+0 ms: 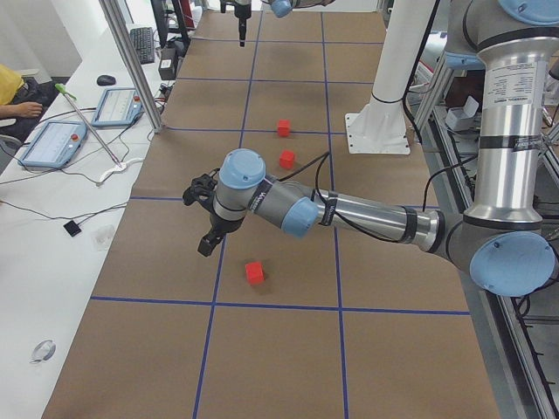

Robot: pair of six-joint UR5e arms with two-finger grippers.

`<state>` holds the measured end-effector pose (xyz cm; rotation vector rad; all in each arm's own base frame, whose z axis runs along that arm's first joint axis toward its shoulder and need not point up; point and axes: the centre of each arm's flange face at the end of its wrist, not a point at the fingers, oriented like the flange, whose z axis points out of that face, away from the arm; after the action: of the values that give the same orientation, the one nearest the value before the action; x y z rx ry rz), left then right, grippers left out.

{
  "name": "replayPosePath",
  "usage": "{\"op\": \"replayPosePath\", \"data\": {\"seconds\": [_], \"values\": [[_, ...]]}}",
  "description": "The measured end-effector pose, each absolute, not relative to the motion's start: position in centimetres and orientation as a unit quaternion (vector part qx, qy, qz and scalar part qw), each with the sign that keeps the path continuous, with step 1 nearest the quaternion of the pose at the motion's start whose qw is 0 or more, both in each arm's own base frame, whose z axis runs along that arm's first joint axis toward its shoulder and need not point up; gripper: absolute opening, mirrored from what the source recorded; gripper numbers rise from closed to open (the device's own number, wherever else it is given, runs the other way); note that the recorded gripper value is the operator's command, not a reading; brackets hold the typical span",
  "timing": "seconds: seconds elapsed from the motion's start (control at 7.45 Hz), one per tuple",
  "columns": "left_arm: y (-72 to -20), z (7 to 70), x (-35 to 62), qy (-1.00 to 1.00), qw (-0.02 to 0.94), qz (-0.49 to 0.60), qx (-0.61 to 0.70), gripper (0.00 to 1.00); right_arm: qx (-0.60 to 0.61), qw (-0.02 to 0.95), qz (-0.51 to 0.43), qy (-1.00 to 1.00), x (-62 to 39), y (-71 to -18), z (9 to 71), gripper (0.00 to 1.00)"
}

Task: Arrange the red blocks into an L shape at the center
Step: 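Release the cube at center and withdraw the right arm, then reach the left gripper to the middle red cube and grasp it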

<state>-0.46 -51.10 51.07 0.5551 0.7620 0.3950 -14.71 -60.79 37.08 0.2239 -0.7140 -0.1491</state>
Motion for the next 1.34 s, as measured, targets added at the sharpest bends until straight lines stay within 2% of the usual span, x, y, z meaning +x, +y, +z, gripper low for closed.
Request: {"op": "replayPosePath", "data": {"seconds": [0.27, 0.67, 0.94, 1.34], "values": [[-51.6, 48.2, 7.6, 0.4, 0.855, 0.21, 0.256, 1.0, 0.098, 0.933, -0.095, -0.332, -5.9, -59.3, 45.7, 0.99], [-50.7, 40.4, 19.9, 0.468, 0.836, 0.194, 0.208, 1.0, 0.057, 0.942, -0.072, -0.322, 2.9, -52.7, 56.8, 0.99], [-47.9, 35.5, 28.8, 0.502, 0.825, 0.196, 0.169, 1.0, 0.046, 0.945, -0.057, -0.318, 4.9, -49.2, 61.1, 0.99], [-43.8, 29.1, 41.1, 0.484, 0.853, 0.166, 0.105, 1.0, 0.047, 0.946, -0.047, -0.318, 5.7, -47.7, 63.2, 0.99]]}}
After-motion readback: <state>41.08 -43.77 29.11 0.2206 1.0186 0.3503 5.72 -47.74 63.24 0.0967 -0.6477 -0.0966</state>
